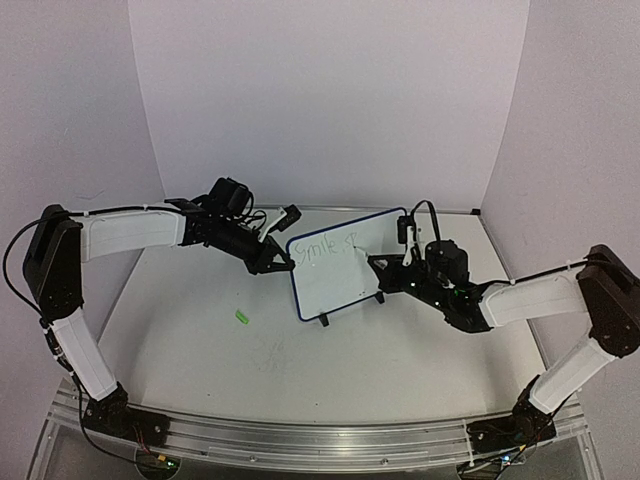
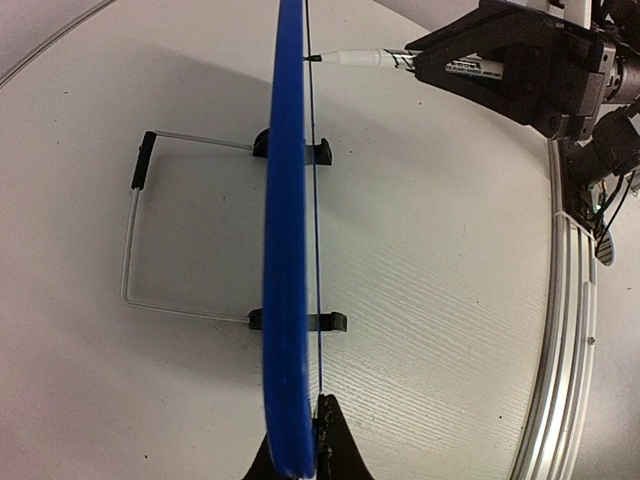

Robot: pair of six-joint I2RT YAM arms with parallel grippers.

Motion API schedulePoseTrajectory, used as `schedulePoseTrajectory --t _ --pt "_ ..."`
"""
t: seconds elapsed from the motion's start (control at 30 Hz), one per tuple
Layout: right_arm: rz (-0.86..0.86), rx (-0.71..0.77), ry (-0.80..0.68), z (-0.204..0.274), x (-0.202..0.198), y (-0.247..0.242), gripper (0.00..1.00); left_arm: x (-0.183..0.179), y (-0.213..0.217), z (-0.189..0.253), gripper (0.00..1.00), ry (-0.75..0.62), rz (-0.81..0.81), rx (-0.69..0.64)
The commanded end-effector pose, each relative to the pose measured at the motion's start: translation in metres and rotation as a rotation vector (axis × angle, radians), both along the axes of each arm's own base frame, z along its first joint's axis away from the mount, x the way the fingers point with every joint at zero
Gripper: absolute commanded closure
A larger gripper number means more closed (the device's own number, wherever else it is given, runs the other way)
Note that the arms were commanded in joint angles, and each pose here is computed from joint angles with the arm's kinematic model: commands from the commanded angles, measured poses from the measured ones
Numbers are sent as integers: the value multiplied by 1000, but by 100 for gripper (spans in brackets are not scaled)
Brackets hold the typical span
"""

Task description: Write a sentence on the whiteboard

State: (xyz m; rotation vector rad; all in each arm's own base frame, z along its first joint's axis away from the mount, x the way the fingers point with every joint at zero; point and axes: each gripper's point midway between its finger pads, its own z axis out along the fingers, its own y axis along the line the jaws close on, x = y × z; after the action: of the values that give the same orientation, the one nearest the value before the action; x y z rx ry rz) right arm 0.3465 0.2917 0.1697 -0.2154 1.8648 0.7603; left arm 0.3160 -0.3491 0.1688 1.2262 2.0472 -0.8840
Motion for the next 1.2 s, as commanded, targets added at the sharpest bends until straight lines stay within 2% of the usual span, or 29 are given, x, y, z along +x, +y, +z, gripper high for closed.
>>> schedulePoseTrajectory --t 0.0,0.57,1.17 --pt "-34 50 -74 34 -6 -12 100 -1 7 -17 100 8 7 84" --pt "-43 -1 -145 52 14 -1 100 -1 7 -17 100 9 6 86" --pt "-117 -28 -121 39 20 -13 100 -1 7 -17 100 5 7 87"
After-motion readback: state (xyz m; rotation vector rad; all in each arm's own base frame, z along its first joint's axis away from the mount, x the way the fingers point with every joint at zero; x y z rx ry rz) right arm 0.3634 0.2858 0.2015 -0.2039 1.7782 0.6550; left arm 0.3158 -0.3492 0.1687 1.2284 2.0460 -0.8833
